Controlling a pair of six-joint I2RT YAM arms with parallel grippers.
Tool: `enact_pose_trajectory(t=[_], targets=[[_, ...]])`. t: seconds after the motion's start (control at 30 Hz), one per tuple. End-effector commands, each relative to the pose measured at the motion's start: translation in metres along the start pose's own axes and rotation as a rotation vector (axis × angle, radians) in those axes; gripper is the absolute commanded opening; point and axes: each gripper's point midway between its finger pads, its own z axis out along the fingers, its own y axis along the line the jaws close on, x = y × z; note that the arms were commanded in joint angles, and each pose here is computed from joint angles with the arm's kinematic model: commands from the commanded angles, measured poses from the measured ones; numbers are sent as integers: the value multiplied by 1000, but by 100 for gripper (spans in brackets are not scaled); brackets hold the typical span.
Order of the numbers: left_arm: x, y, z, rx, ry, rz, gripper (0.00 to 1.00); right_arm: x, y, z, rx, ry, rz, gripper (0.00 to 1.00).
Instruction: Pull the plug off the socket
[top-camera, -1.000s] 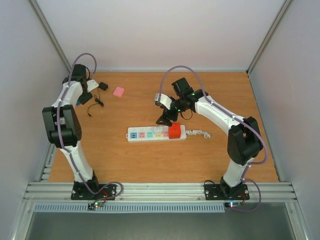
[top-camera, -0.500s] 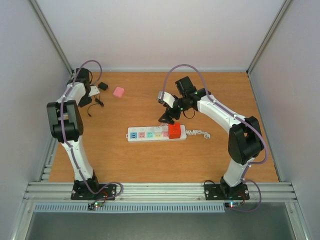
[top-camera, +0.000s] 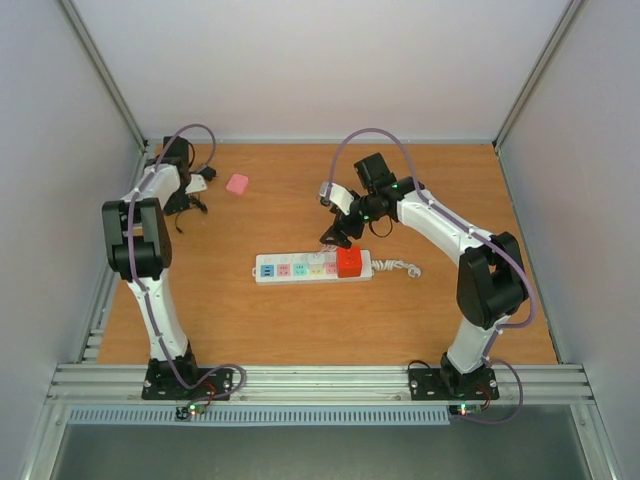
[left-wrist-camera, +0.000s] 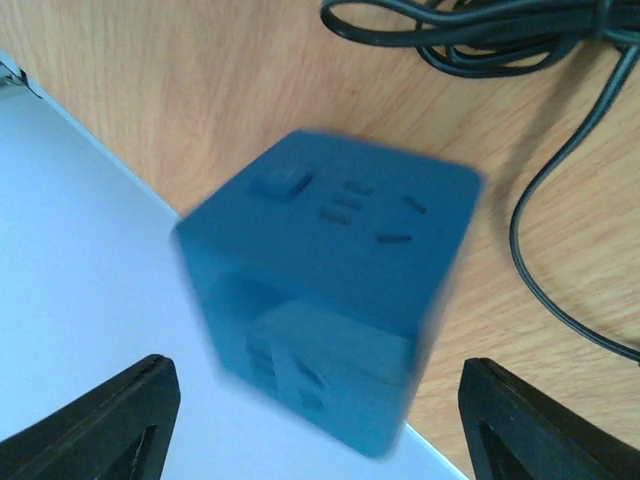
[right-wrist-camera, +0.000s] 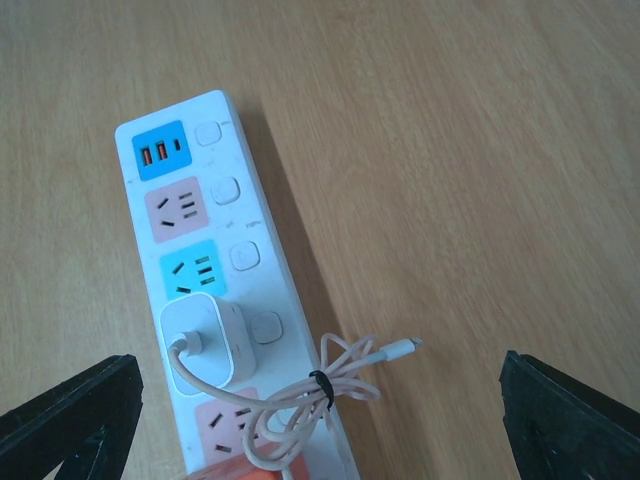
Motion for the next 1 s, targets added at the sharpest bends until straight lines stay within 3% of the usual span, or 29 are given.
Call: enact_pose_trajectory(t=[0.0, 0.23, 0.47, 0.7, 0.97], targets=[[-6, 11, -1, -20, -3, 7, 80, -10, -3, -16, 30, -40, -6, 99], [-12, 14, -21, -1, -73, -39, 82, -12, -4, -28, 16, -63, 3, 99], [-30, 11, -63, 57, -239, -107, 86, -1, 7, -43, -61, -58, 2, 99], [-58, -5, -124, 90, -512, -153, 86, 22, 22, -51, -114, -29, -4, 98], [-94, -52, -204, 282, -869, -117, 84, 55, 30, -54, -134, -1, -10, 98]])
